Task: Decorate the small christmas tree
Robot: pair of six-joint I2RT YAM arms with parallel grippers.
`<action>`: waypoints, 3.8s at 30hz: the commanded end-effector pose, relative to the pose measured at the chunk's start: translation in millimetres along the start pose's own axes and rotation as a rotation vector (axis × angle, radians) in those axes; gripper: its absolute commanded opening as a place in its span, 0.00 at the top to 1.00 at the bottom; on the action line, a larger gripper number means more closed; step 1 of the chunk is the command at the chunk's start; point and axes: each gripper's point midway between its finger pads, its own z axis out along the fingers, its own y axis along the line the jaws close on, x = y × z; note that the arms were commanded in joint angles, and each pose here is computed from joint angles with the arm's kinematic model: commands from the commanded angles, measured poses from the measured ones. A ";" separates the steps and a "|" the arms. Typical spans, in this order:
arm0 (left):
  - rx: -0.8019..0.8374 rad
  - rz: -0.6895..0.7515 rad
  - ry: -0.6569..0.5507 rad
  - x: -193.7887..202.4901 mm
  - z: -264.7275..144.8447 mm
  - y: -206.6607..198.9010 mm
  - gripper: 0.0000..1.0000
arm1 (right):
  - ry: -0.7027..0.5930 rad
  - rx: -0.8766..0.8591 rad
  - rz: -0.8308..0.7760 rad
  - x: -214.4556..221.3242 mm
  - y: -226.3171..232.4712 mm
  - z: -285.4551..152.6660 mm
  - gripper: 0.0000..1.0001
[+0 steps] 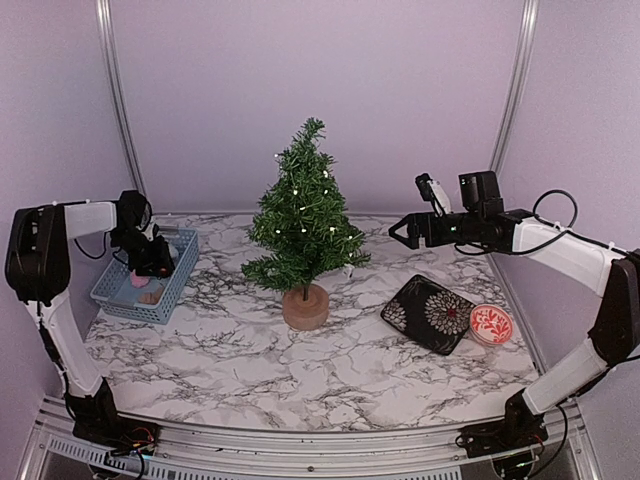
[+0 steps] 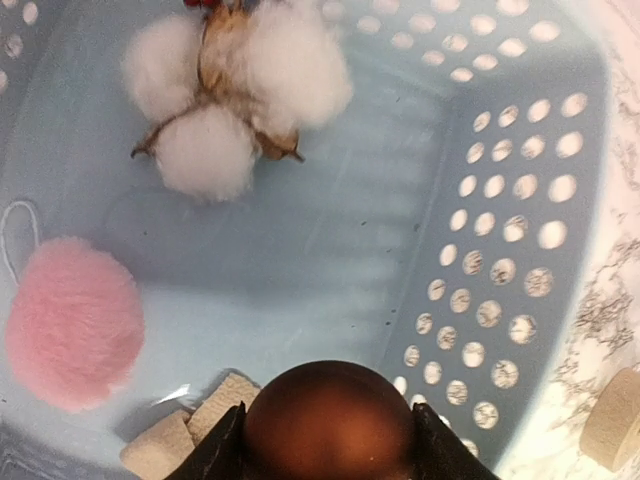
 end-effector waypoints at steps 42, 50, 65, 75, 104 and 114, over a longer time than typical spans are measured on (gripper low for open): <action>0.833 0.144 -0.482 128.1 -263.3 -235.2 0.55 | -0.387 -0.325 -0.316 -35.6 223.4 -98.9 0.49; 0.894 0.202 -0.437 141.0 -264.0 -265.0 0.55 | -0.383 -0.375 -0.374 -22.1 293.8 -71.2 0.54; 1.081 0.188 -0.396 157.2 -283.8 -298.1 0.56 | -0.353 -0.358 -0.358 -3.3 349.9 -6.0 0.69; 1.113 0.221 -0.385 165.0 -289.2 -299.4 0.56 | -0.419 -0.365 -0.433 -15.5 360.4 -5.2 0.74; 1.309 0.405 -0.250 206.6 -316.1 -317.4 0.57 | -0.434 -0.547 -0.530 -12.5 367.5 -24.9 0.79; 1.308 0.412 -0.244 207.0 -314.0 -318.8 0.57 | -0.441 -0.555 -0.530 -15.9 366.6 -23.3 0.88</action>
